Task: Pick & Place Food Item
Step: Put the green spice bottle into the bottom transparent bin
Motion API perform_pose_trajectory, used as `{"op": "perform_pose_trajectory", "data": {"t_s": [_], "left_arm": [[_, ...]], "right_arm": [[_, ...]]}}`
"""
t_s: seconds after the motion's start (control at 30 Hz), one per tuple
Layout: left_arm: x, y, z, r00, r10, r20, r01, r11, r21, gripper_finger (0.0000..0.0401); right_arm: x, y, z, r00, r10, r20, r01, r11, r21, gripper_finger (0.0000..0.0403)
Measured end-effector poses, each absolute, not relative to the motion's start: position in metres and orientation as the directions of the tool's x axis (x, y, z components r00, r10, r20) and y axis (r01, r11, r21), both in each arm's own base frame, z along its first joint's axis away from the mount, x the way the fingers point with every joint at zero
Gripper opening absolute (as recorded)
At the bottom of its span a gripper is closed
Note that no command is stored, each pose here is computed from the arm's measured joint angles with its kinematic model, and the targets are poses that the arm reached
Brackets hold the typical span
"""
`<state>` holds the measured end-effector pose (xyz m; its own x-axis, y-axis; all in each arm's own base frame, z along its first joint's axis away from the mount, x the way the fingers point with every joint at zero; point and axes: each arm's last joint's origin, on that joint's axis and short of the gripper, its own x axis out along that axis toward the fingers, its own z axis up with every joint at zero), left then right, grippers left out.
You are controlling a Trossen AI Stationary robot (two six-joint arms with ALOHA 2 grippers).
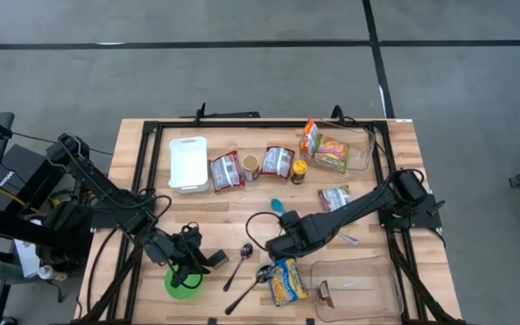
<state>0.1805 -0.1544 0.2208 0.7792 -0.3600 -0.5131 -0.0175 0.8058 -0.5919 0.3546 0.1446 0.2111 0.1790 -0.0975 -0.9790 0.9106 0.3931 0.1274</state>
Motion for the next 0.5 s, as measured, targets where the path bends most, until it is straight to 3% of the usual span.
{"op": "perform_pose_trajectory", "data": {"t_s": [0.5], "left_arm": [[0.1805, -0.1544, 0.2208, 0.779, -0.36, -0.513, -0.018, 0.806, -0.592, 0.0113]], "right_arm": [[0.3543, 0.1454, 0.211, 0.166, -0.064, -0.984, 0.91, 0.394, 0.128, 0.0254]]}}
